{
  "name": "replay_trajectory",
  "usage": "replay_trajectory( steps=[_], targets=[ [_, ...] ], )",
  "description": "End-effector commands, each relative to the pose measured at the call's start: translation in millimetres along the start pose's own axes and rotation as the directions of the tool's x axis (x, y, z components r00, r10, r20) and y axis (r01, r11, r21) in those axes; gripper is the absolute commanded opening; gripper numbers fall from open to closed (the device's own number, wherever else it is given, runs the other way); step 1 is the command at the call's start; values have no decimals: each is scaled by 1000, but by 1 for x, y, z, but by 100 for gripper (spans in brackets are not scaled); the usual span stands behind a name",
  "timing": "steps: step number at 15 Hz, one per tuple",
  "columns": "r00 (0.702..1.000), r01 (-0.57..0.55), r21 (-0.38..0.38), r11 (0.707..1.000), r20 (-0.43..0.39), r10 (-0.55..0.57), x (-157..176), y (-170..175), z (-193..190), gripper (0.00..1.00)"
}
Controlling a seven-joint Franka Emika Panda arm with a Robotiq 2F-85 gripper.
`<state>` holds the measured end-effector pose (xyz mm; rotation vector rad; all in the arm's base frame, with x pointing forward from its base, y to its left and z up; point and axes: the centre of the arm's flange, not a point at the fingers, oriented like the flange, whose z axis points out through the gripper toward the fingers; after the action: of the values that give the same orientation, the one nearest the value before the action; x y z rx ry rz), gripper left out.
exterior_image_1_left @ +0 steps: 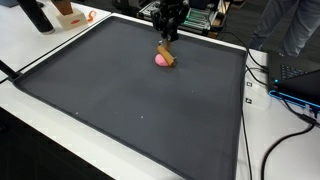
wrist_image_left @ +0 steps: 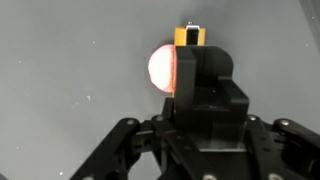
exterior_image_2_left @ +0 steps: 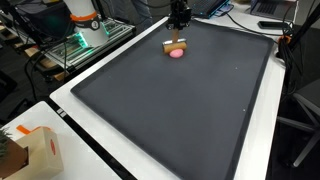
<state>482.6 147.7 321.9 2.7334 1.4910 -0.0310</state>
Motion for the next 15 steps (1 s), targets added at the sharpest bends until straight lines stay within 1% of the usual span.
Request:
replay_trajectory(
  steps=[1,7,15],
  targets=[
    [999,-23,4,1000,27,23,-6,20,30,24],
    [998,-49,-1,999,29,49,-10,27,34,24],
    [993,-99,-27,995,63,101,-7,33,39,24]
  ],
)
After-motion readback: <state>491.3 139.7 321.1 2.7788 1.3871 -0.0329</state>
